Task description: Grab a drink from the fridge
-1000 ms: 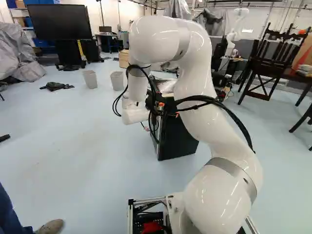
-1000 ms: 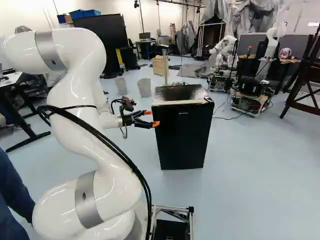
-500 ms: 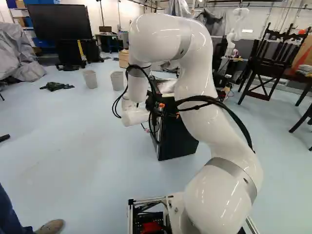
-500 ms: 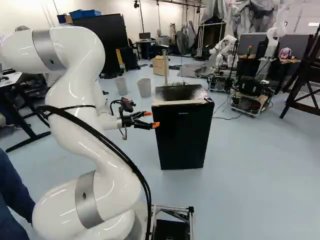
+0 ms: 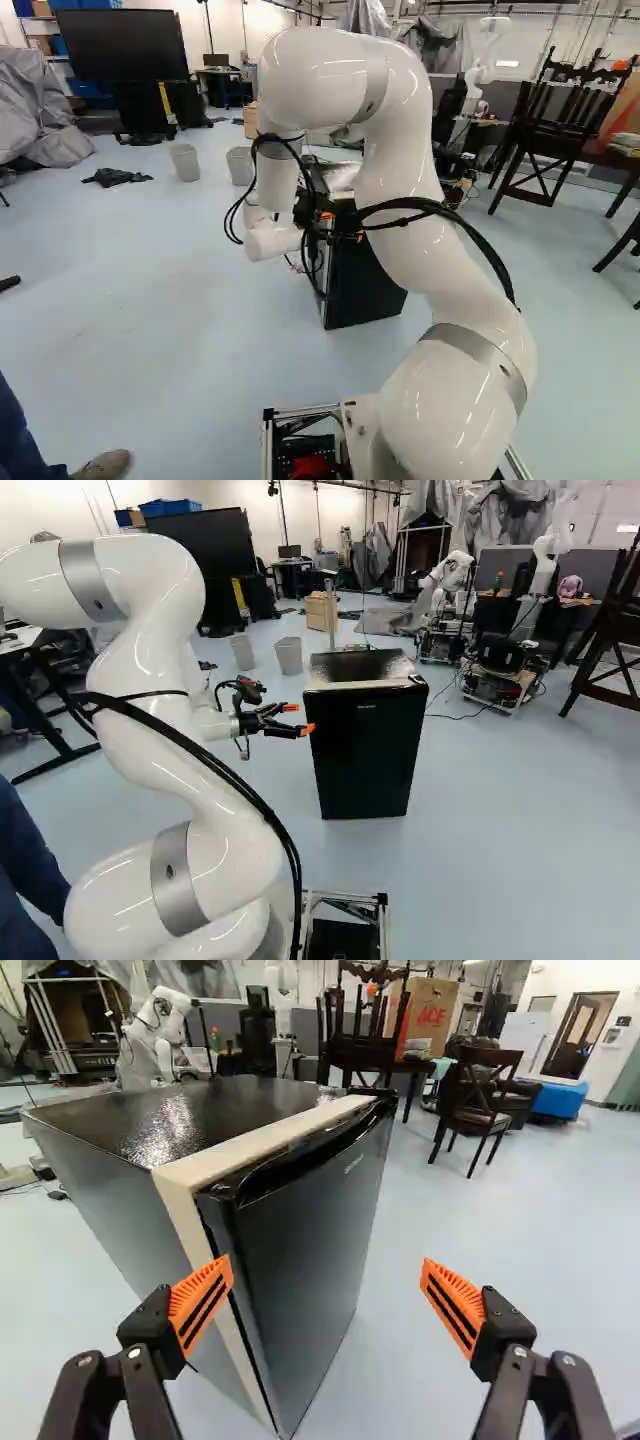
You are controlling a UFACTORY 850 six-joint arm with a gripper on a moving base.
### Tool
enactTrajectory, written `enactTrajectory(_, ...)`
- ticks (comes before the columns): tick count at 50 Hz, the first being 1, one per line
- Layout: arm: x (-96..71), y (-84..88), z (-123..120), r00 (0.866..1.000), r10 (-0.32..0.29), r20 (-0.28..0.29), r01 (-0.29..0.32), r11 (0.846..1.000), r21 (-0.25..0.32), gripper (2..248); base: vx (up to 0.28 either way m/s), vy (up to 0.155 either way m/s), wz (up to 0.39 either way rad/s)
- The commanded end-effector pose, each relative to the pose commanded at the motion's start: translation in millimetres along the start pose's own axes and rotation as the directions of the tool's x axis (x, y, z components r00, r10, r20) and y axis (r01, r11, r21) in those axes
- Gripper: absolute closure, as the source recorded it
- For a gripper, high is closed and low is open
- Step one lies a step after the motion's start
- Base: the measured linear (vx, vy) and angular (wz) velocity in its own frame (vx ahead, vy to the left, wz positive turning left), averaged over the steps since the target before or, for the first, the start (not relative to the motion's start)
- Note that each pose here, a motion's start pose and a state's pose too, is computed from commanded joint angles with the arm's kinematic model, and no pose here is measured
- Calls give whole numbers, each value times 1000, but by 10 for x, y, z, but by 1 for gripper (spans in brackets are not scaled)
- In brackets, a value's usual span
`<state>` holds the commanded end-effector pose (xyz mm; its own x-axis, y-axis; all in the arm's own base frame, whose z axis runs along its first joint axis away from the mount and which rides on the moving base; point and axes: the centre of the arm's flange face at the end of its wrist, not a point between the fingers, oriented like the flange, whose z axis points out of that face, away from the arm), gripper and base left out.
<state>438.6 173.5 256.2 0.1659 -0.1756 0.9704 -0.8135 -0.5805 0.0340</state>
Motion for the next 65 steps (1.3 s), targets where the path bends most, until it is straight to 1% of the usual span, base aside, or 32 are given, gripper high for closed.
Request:
enactTrajectory(20, -33, -50, -153, 1000, -6, -5, 6, 999, 33, 3, 0, 0, 0)
enactTrajectory(40, -38, -210, -258, 1000, 9, -20, -8, 998, 57, 3, 0, 0, 0)
enactTrajectory(50, -24, -307, -262, 999, 24, -32, -22, 998, 58, 3, 0, 0, 0)
enactTrajectory(65, 16, -444, -193, 997, 50, -51, -48, 998, 46, 3, 0, 0, 0)
